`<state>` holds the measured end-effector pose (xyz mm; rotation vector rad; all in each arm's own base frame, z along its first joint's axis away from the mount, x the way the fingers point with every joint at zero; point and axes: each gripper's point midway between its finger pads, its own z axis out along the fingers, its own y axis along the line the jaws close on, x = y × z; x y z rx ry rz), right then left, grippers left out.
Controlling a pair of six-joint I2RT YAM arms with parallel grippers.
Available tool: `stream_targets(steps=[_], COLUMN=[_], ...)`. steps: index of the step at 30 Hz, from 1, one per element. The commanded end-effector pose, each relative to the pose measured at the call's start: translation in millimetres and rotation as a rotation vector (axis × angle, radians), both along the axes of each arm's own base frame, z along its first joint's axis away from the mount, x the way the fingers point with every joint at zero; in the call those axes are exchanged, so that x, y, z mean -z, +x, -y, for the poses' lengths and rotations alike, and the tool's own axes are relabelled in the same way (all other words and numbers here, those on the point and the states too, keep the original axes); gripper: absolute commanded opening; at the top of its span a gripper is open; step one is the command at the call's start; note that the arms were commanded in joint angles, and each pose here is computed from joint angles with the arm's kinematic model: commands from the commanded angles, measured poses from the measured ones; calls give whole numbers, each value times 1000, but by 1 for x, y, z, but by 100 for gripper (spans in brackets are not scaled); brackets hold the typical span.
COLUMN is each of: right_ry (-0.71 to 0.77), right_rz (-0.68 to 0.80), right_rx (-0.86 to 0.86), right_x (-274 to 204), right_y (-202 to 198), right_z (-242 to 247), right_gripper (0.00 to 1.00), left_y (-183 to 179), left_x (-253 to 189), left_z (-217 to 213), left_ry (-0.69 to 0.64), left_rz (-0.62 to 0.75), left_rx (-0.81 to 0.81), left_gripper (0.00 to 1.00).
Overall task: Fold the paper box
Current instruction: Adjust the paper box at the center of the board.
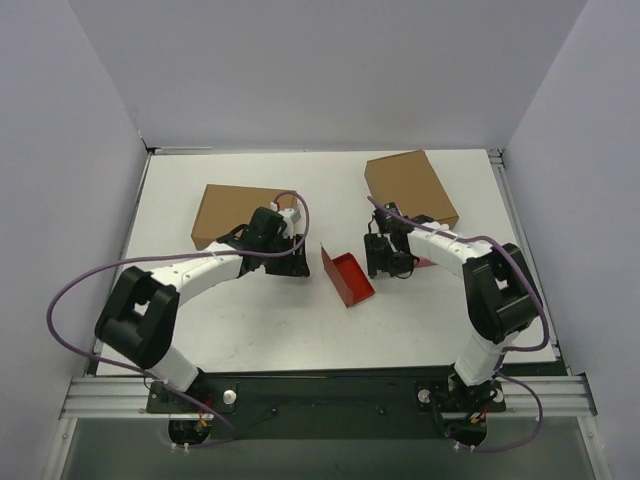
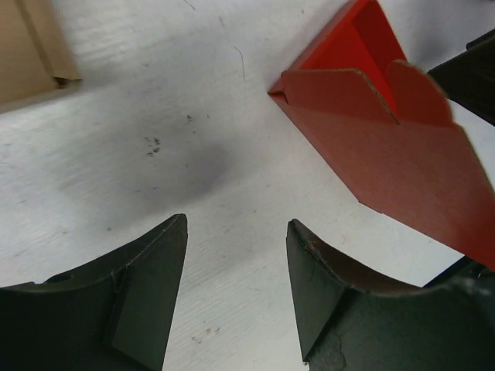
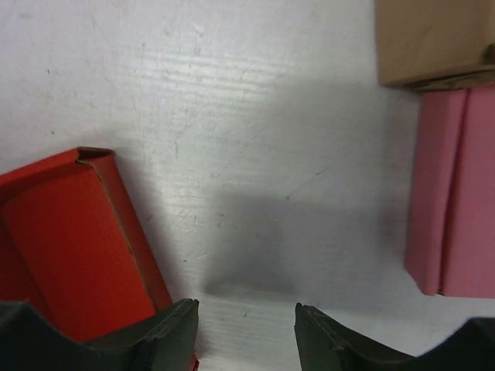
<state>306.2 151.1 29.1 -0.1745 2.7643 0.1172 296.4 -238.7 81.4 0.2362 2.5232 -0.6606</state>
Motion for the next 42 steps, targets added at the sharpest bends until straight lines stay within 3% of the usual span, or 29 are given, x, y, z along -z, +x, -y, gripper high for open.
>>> stream_targets(steps=[1,5,11,14,18,22,30,36,42], right_ry=[36,121,249,261,270,270,214,229,271], right_rz=[-126,-161,-157,-133,-66,56,320,352,372], right_rx=[-34,-209,-520,-492,-388,-326,-337,-405,-475], right_x=[12,7,-17,-24,-41,-65,-92,-88,-85], right_y=[-26,-47,-98,-101,-91,-78,-3,33,52], right_z=[-9,-35,-86,-82,-58,-36,-22,-33,-44], right_gripper=[53,52,52,52,55,60,59,59,56], left_y=[19,41,76,84,98,104,73,18,-19], left_x=[2,6,-6,-14,-24,-68,-108,-97,-67], left_z=[41,74,107,112,86,68,22,4,3], left_ry=[-98,-175,-250,-267,-228,-237,-168,-190,-213], left_rz=[9,2,100,139,177,287,401,420,345], left_rx=[50,75,145,179,148,165,152,225,308], left_gripper=[64,63,63,63,63,64,64,60,59])
